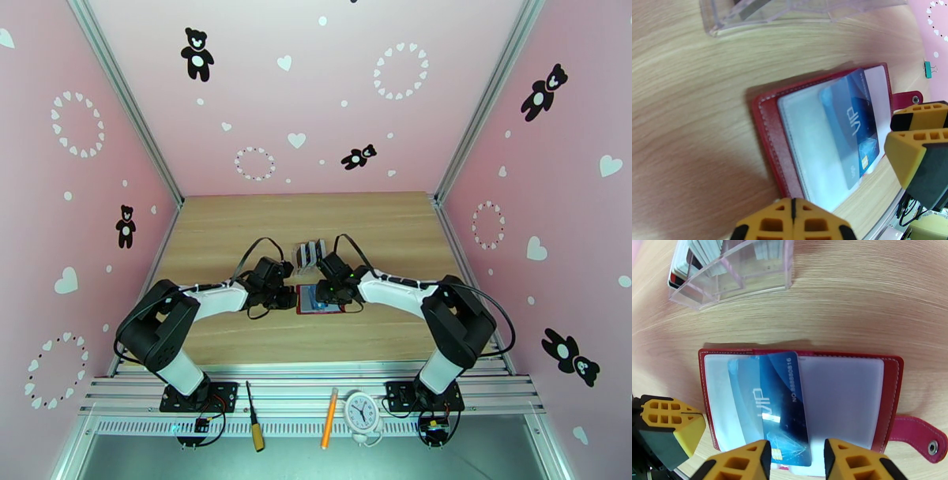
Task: Put the credit cards into the card holder
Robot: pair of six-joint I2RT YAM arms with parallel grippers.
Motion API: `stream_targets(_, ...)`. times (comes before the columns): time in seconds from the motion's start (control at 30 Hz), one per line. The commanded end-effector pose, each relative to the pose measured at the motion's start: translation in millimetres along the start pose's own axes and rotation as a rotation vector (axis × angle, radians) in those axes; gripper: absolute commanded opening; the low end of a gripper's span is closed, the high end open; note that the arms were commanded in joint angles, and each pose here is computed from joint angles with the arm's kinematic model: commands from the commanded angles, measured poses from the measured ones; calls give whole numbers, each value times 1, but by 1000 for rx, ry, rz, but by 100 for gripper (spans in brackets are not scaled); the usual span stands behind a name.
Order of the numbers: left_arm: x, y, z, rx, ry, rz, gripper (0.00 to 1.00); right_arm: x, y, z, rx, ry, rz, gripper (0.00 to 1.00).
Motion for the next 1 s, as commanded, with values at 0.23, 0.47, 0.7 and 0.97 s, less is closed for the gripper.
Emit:
stream_targets(0.23,6,-3,-4,-4,20,18,5,12,-6,7,-31,23,35,42)
stream_targets(0.47,9,-3,-2,-10,0,24,5,16,-7,10,-30,3,44,42)
stream_targets(0.7,12,-3,1,-15,-15,34,5,16,-7,18,-44,-9,42,42)
stream_targets(0.97,11,-4,0,-13,-18,33,5,16,-4,25,-59,-9,44,43)
Point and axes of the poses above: each hand's point on the last joint's axis, 136 mm out from that joint toward the fingers, its own x axis out along the fingers, its own z axis along the line the jaws close on, y = z × x, the point moved 9 cm from there along -x, back along the fingers, and after that the axes turned 8 degrees about -x, right-handed, at the moved point
